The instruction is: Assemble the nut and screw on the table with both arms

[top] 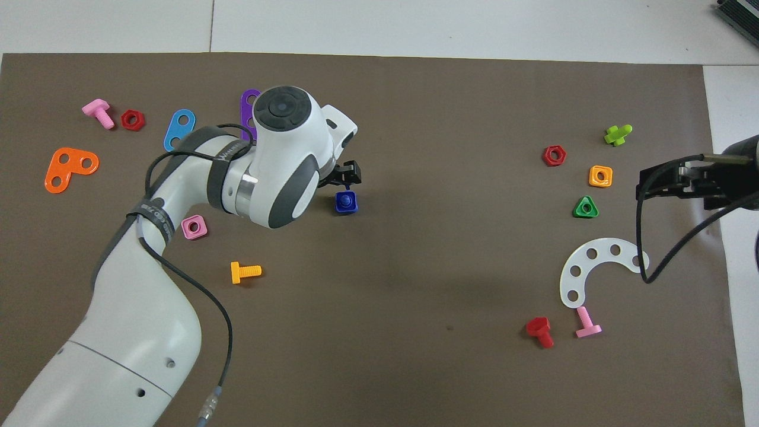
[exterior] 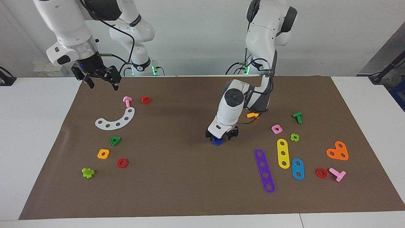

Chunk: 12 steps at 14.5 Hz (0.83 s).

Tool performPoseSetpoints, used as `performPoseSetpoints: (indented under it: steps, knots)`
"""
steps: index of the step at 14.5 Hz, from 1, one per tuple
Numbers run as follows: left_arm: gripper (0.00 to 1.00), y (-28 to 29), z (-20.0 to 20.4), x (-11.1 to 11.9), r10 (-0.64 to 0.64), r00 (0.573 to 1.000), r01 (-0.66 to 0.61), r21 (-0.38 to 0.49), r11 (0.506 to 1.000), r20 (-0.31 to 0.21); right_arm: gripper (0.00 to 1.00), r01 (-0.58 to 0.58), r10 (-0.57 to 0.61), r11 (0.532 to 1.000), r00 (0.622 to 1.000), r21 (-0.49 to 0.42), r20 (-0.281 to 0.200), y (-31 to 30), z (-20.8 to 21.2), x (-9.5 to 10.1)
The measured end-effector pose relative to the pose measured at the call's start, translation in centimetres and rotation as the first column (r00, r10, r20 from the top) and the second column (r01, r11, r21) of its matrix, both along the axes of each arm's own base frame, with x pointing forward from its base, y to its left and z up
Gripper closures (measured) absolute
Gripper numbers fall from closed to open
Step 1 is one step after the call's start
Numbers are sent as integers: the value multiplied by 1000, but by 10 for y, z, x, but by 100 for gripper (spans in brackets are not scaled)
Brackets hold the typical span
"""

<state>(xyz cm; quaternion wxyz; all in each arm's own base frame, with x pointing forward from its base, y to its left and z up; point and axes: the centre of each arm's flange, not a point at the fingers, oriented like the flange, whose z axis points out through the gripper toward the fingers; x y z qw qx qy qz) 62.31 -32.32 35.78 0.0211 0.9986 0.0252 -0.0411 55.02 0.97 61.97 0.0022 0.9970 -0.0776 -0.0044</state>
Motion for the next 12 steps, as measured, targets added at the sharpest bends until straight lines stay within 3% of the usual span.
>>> performPoseSetpoints:
  steps: [2,5,9,12]
  knots:
    - [0,52,32,26,58,998,-58,6,998,-21,0,-6,6,1000,1000,0,0,3,0,0]
    - [0,141,99,44,50,999,-50,-24,998,18,0,-11,11,1000,1000,0,0,6,0,0]
    - [0,259,163,18,-53,999,52,-33,998,-9,0,-11,11,1000,1000,0,0,6,0,0]
    - [0,267,194,-6,-72,997,72,-21,997,-10,0,-11,11,1000,1000,0,0,6,0,0]
